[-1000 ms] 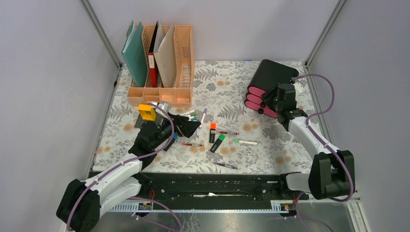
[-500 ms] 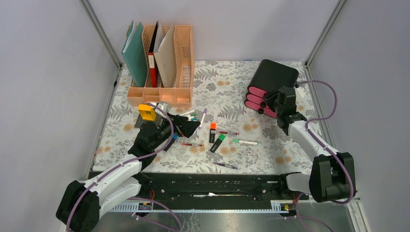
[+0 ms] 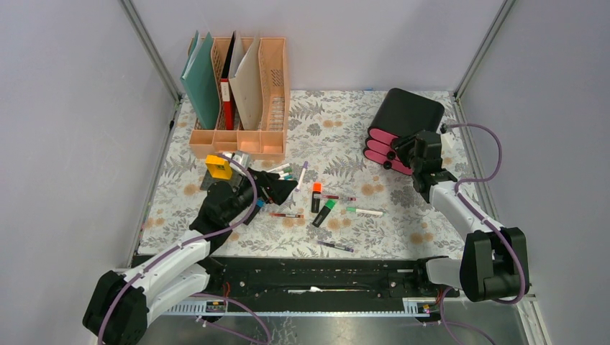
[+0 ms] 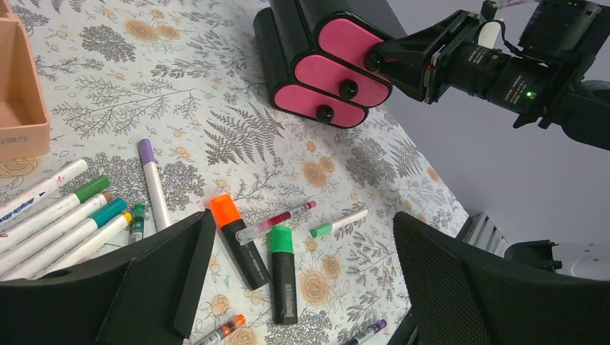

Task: Organize the desk
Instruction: Open the drawer in the storage box.

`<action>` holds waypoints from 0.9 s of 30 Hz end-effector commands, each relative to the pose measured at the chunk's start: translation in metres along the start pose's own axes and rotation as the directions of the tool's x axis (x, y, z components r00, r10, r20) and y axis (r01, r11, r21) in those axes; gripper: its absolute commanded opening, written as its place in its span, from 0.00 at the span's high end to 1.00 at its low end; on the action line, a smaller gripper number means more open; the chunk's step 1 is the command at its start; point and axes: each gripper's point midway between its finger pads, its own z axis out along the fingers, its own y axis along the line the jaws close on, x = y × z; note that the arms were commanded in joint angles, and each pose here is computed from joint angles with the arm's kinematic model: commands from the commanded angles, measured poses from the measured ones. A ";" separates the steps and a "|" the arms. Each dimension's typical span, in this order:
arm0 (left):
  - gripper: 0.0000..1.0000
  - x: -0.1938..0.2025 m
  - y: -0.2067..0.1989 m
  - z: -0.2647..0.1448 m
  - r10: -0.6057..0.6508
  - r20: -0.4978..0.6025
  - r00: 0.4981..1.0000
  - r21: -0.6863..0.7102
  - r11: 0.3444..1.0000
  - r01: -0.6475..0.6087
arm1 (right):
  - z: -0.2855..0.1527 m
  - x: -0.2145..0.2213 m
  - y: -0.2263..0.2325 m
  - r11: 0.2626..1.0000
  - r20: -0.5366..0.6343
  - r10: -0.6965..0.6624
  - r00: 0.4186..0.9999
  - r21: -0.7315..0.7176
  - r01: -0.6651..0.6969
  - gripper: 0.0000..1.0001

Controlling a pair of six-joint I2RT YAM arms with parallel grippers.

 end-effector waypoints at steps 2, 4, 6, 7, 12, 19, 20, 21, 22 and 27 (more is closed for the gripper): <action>0.01 -0.009 -0.003 -0.003 0.028 0.044 0.999 0.011 1.000 -0.028 | -0.009 0.014 0.008 0.997 -0.081 0.058 0.995 -0.045 -0.062 0.79; 0.01 -0.010 -0.004 -0.002 0.029 0.046 0.999 0.012 0.999 -0.029 | -0.015 0.019 0.008 0.997 -0.113 0.063 0.992 -0.043 -0.069 0.81; 0.01 -0.010 -0.004 -0.002 0.029 0.044 0.999 0.012 0.999 -0.029 | -0.020 0.027 0.004 0.998 -0.158 0.057 0.986 -0.030 -0.062 0.83; 0.01 -0.009 -0.004 -0.001 0.029 0.040 0.999 0.012 0.999 -0.029 | -0.022 0.031 0.003 0.998 -0.179 0.050 0.983 -0.024 -0.056 0.84; 0.01 -0.009 -0.004 0.003 0.024 0.032 0.999 0.017 1.000 -0.025 | -0.037 0.059 -0.009 1.000 -0.327 0.022 0.945 0.002 -0.023 0.89; 0.01 -0.011 -0.006 0.007 0.022 0.027 0.999 0.025 0.999 -0.023 | -0.053 0.066 0.004 0.993 -0.392 -0.086 0.916 -0.110 0.046 0.84; 0.01 -0.011 -0.007 0.007 0.021 0.028 0.999 0.027 0.999 -0.022 | -0.055 0.066 0.009 0.986 -0.395 -0.125 0.910 -0.150 0.070 0.78; 0.01 -0.012 -0.007 0.007 0.022 0.027 0.999 0.028 0.999 -0.023 | -0.055 0.065 0.012 0.982 -0.390 -0.145 0.909 -0.169 0.084 0.68; 0.01 -0.012 -0.008 0.007 0.020 0.026 0.999 0.031 0.999 -0.021 | -0.057 0.064 0.015 0.979 -0.389 -0.156 0.908 -0.186 0.089 0.57; 0.01 -0.011 -0.008 0.006 0.019 0.027 0.999 0.032 0.999 -0.020 | -0.067 0.062 0.033 0.929 -0.377 -0.303 0.875 -0.322 0.183 0.00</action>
